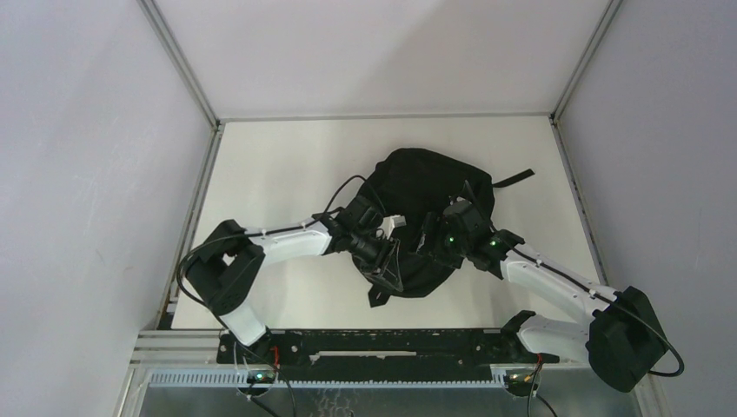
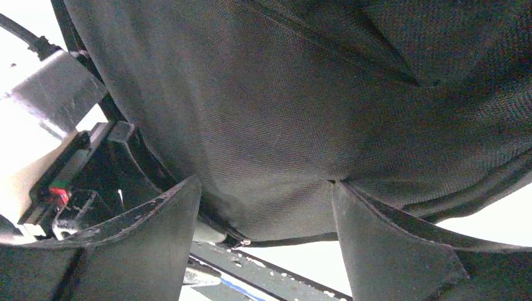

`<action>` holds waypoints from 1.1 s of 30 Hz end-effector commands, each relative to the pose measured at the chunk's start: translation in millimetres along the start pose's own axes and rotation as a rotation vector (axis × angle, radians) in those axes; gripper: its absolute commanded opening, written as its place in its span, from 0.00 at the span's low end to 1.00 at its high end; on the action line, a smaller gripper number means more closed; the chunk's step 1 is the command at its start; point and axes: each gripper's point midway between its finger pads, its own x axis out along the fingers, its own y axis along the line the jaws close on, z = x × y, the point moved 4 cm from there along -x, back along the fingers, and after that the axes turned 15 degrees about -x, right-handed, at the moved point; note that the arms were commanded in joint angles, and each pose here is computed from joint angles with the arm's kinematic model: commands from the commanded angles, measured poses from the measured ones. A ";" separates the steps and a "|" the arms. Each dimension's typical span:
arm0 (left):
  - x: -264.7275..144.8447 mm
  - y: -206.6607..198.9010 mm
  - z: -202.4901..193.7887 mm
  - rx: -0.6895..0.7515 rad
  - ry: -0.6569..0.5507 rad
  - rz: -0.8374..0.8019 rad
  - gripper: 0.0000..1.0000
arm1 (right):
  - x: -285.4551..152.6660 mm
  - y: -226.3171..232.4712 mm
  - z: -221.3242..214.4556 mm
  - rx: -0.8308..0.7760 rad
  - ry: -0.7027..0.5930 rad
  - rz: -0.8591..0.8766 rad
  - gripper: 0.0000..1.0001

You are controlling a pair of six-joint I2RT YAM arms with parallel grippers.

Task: Pack the student bag
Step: Zip the student bag at the center of the board.

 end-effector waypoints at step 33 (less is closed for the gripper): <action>-31.2 37.9 9.8 -0.226 -0.284 -0.020 0.37 | 19.3 72.6 -56.6 -0.466 0.106 0.228 0.39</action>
